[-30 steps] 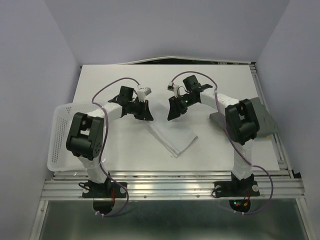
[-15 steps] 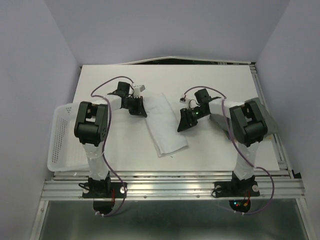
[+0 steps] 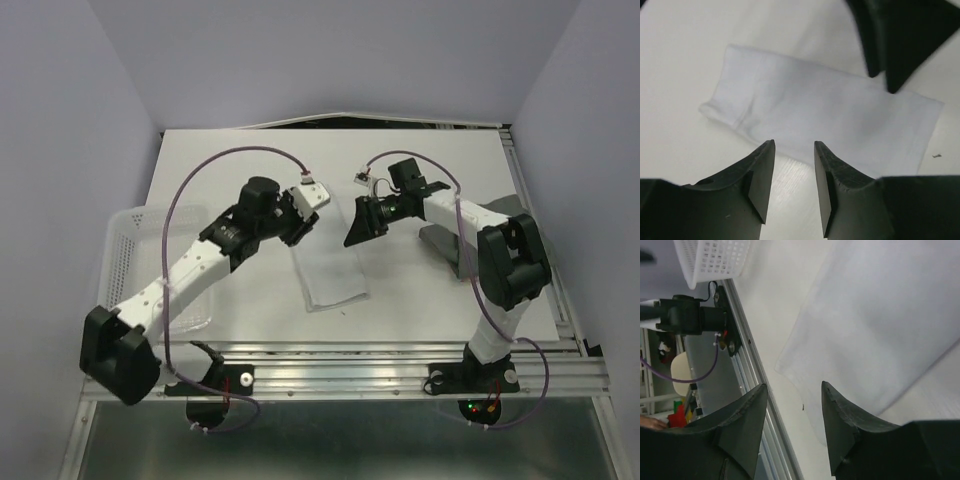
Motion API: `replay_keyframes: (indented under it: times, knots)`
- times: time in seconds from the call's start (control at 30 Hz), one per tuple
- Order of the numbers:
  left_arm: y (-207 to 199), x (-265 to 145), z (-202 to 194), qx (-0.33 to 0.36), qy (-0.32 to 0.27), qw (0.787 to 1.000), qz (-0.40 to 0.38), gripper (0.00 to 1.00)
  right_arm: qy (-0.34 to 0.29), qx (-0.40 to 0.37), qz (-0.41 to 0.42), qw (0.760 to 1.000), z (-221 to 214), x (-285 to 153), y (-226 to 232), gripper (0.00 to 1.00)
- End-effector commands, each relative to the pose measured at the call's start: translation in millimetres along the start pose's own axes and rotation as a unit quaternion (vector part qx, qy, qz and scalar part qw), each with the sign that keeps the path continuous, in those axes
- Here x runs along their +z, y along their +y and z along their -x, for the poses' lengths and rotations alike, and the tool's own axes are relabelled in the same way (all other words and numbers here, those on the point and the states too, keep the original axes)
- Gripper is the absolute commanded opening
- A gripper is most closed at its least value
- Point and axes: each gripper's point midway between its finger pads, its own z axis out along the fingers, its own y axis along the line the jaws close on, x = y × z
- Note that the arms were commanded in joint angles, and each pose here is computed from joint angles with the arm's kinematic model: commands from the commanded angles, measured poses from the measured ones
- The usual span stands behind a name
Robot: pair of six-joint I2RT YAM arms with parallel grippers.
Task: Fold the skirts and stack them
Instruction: Fold the skirt
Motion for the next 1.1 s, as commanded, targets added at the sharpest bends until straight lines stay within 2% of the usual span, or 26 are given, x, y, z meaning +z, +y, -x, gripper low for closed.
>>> replay_keyframes:
  times: [0.0,0.07,0.13,0.27,0.37,0.67,0.83,1.07]
  knots:
    - [-48.1,-8.2,-29.7,0.117,0.042,0.992,0.023,0.48,-0.019,-0.030,0.000,0.999,30.8,3.8,-2.8,0.52]
    - [-67.8,-8.0,-40.0,0.148,0.063,0.986,0.031,0.49,-0.013,-0.024,0.007,1.000,33.5,8.4,-7.3,0.51]
    - [-108.6,-3.8,-56.0,0.178,0.082,0.981,-0.008,0.49,-0.008,-0.023,0.009,1.000,39.3,13.8,-15.1,0.50]
    - [-160.9,9.3,-90.6,0.200,0.136,0.968,-0.059,0.50,-0.015,-0.035,0.002,0.999,53.7,17.2,-21.5,0.50]
    - [-184.8,18.0,-106.5,0.223,0.159,0.958,-0.082,0.48,-0.017,-0.039,0.001,0.999,61.2,20.9,-27.1,0.50]
    - [-201.0,43.3,-146.4,0.235,0.220,0.940,-0.115,0.45,-0.008,-0.034,-0.006,0.999,57.6,30.4,-45.3,0.50]
    - [-192.4,54.4,-159.1,0.223,0.236,0.938,-0.122,0.43,-0.003,-0.034,-0.011,0.999,54.3,30.7,-48.3,0.50]
    - [-181.8,62.1,-171.8,0.216,0.264,0.930,-0.134,0.30,0.015,-0.032,-0.011,0.999,44.2,36.8,-60.8,0.50]
